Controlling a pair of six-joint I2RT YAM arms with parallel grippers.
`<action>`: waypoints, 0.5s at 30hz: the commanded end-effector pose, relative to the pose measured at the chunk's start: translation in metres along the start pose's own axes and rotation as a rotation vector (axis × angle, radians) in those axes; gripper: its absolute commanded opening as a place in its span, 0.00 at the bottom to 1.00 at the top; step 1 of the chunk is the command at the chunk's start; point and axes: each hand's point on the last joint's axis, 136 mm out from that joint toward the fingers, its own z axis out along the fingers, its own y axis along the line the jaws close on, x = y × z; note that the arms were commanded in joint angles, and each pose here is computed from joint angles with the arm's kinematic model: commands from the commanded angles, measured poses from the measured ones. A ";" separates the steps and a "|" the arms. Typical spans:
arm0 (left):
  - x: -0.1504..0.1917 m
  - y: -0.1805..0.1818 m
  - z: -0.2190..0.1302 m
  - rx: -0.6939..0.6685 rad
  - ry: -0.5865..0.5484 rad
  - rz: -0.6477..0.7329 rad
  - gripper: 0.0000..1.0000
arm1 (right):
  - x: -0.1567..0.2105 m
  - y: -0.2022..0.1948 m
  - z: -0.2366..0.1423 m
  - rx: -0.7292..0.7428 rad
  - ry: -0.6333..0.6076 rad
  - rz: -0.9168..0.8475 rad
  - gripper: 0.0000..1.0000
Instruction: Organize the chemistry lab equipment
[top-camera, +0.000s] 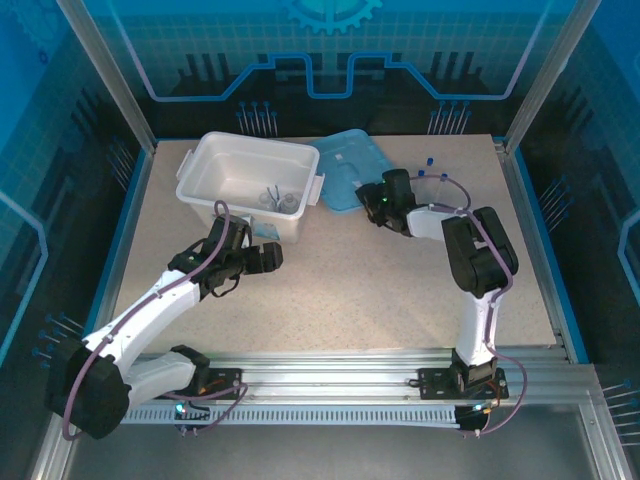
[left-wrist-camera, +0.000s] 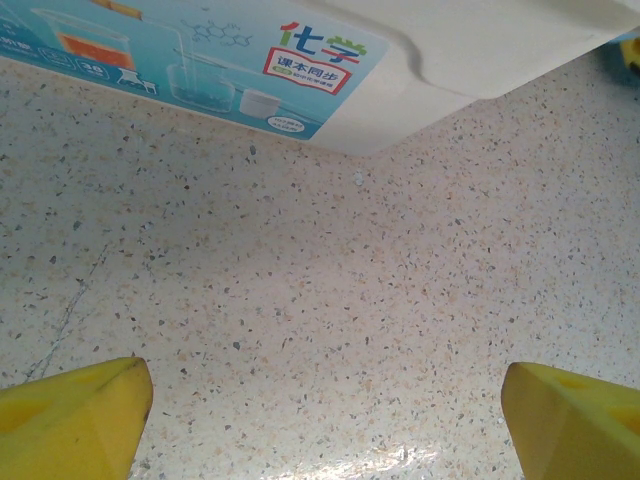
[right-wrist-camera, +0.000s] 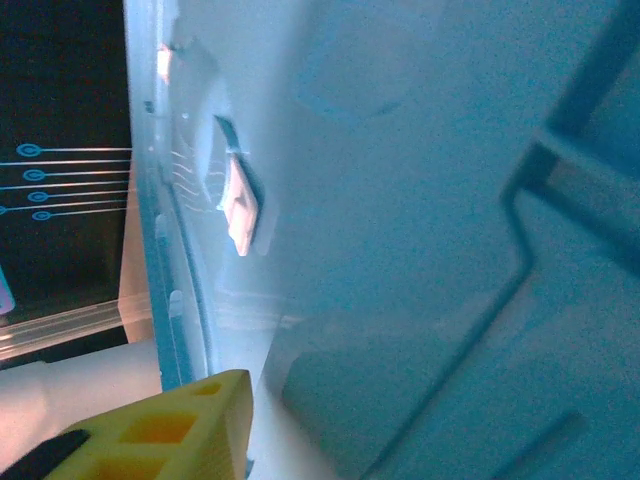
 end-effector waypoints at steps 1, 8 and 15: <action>-0.004 -0.007 -0.002 0.018 0.000 0.014 0.91 | -0.016 0.058 -0.019 -0.114 -0.073 -0.073 0.43; -0.005 -0.008 -0.003 0.020 -0.004 0.012 0.91 | -0.025 0.055 -0.026 -0.102 -0.115 -0.034 0.37; -0.005 -0.009 0.000 0.025 0.002 0.014 0.91 | -0.030 0.044 -0.035 -0.100 -0.192 0.075 0.37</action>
